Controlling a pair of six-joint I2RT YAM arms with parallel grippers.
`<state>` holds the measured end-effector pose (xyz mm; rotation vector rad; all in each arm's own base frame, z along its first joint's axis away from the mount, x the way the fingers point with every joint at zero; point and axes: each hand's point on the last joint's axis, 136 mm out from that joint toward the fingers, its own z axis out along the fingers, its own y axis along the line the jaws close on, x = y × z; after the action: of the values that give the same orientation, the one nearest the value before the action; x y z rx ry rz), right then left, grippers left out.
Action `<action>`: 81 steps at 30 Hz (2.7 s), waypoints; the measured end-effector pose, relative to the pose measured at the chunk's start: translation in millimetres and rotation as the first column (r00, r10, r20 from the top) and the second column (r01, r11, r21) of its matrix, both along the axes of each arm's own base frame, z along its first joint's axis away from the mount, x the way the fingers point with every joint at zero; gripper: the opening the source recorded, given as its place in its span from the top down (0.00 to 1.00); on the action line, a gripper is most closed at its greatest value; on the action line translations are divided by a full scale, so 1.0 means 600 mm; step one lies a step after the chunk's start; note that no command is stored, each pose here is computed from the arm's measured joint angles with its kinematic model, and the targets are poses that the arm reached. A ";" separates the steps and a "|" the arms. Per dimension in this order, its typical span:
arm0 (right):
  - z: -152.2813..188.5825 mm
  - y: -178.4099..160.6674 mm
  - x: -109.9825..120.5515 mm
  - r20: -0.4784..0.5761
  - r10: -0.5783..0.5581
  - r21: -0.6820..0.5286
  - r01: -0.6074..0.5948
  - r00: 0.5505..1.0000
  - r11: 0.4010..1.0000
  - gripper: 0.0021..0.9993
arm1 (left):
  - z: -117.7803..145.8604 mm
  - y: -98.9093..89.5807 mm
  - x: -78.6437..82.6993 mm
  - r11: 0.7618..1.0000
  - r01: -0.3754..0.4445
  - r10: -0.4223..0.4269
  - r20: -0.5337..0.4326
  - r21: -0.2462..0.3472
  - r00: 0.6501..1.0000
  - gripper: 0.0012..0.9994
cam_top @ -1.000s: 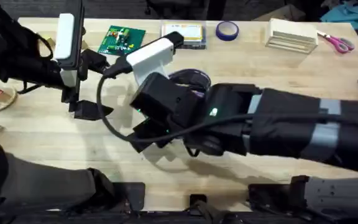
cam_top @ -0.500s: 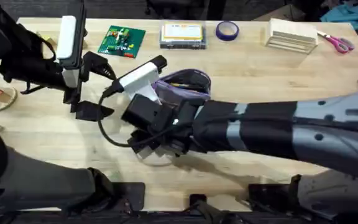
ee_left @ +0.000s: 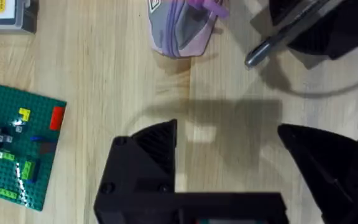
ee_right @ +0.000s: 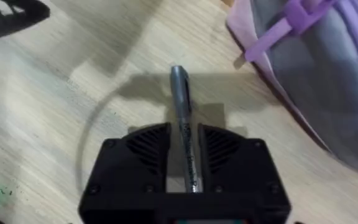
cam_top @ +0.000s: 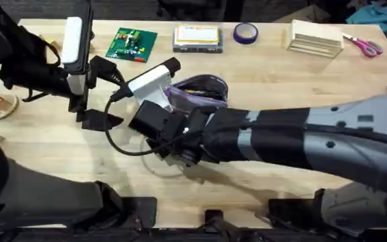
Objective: Unzip the bag, pick up the pens from the table one at a time and place them inside, then zip the bag closed.
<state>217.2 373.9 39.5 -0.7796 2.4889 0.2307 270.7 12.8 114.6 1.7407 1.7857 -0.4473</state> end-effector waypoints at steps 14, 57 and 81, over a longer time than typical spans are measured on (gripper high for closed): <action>0.000 -0.012 -0.004 -0.012 -0.002 -0.044 0.002 1.000 0.999 0.97 | 0.000 0.000 0.000 1.000 0.000 0.000 0.000 0.000 1.000 0.01; 0.274 -0.185 0.160 0.390 0.577 -0.446 -0.401 0.718 0.800 0.97 | 0.038 -0.101 0.004 0.978 0.113 -0.107 0.042 -0.177 0.993 0.01; 0.161 -0.190 0.138 0.085 0.866 -0.616 -0.658 0.493 0.434 0.97 | 0.038 -0.100 0.008 0.978 0.114 -0.106 0.054 -0.173 0.993 0.01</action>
<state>300.2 259.7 136.1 -2.0007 1.5911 -0.2902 275.3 -47.0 137.2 1.7170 1.5737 -0.5900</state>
